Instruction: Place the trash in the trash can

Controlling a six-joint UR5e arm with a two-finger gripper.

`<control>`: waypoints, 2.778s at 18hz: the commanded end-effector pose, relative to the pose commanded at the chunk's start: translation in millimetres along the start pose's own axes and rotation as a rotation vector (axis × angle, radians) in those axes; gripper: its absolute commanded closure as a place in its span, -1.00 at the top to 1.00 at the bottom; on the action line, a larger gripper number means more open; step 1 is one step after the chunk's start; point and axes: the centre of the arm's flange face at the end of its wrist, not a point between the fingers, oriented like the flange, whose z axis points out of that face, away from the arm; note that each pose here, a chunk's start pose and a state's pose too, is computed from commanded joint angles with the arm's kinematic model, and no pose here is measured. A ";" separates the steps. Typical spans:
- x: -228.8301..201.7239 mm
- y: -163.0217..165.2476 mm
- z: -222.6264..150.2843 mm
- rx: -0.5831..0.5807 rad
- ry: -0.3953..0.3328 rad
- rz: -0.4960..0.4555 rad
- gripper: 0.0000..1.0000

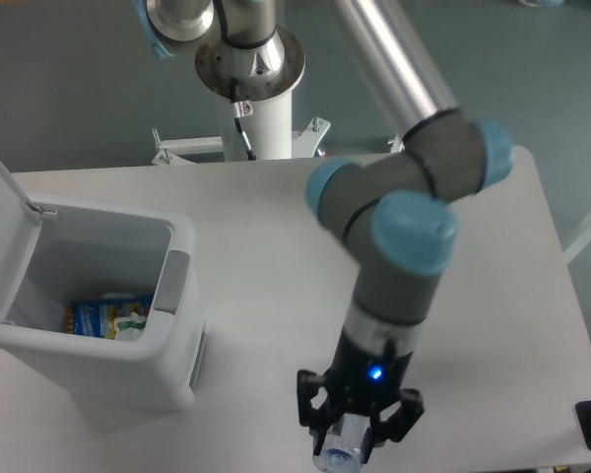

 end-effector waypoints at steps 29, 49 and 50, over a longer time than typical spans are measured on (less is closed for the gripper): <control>199.0 44.6 -11.5 0.079 0.474 0.248 1.00; -101.1 154.7 -93.0 -0.271 -0.311 0.234 1.00; -104.0 159.0 -94.1 -0.317 -0.341 0.264 1.00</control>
